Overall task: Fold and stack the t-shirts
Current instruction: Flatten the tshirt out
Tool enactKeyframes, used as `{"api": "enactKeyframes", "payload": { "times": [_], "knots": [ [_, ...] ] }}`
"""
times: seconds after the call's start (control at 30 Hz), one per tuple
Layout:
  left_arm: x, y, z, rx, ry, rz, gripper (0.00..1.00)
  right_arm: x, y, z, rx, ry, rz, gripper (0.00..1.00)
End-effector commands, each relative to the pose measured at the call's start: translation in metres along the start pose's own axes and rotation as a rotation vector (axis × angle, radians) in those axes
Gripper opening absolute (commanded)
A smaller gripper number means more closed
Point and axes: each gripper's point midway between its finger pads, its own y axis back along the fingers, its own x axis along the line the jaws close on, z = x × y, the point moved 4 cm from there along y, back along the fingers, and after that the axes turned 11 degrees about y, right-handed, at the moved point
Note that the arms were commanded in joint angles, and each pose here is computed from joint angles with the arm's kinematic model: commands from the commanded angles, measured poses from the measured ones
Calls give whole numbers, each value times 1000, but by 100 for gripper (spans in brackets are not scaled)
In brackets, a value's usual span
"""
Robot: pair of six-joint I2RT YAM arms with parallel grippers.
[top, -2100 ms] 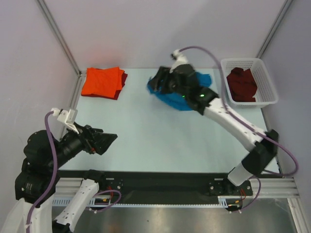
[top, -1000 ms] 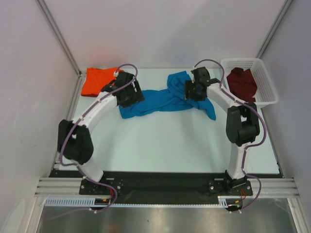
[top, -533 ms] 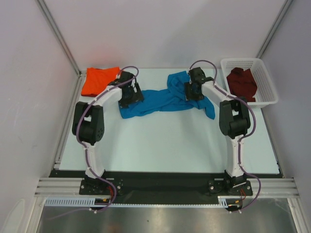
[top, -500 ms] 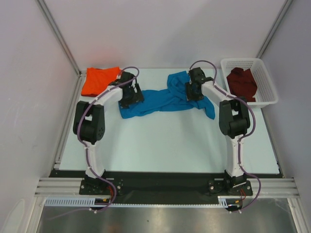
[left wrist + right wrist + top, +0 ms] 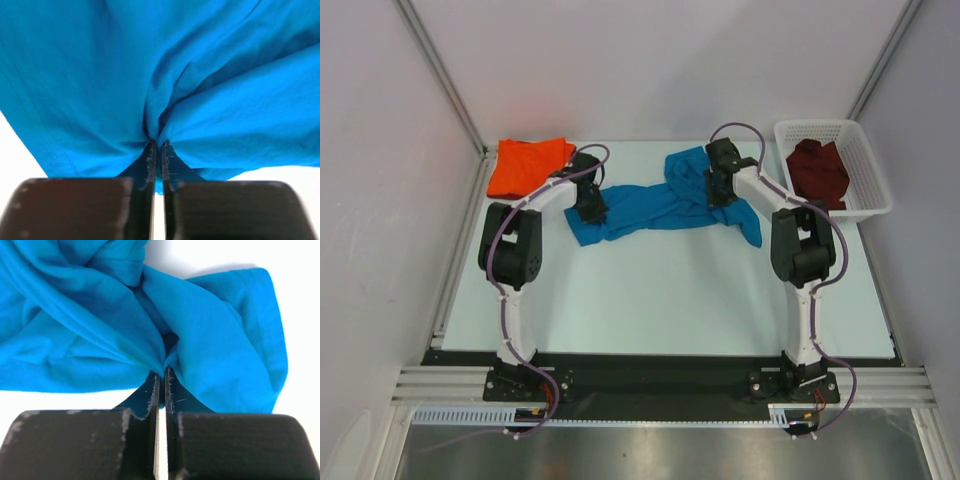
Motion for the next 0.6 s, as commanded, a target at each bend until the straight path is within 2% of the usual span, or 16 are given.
{"api": "enactKeyframes", "payload": {
  "times": [0.0,0.13,0.17,0.27,0.3,0.37,0.4,0.5,0.57],
  "knots": [
    [-2,20,12,-68,-15,-17,0,-10,48,24,-92,-30,-49,0],
    [0,58,20,-153,-53,-33,0,-21,86,30,-116,-45,-81,0],
    [-4,88,26,-214,-62,-72,0,-24,105,34,-138,-66,-88,0],
    [16,133,26,-325,-72,-46,0,-30,144,26,-130,-95,-96,0],
    [18,173,31,-418,-67,-77,0,-35,170,26,-163,-111,-115,0],
    [28,215,30,-506,-75,-105,0,-38,201,16,-173,-131,-120,0],
    [30,257,28,-589,-70,-169,0,-41,231,15,-231,-163,-110,0],
    [47,306,14,-667,-57,-217,0,-49,279,10,-310,-196,-119,0],
    [58,318,2,-668,-59,-224,0,-52,301,12,-358,-210,-106,0]
  ]
}}
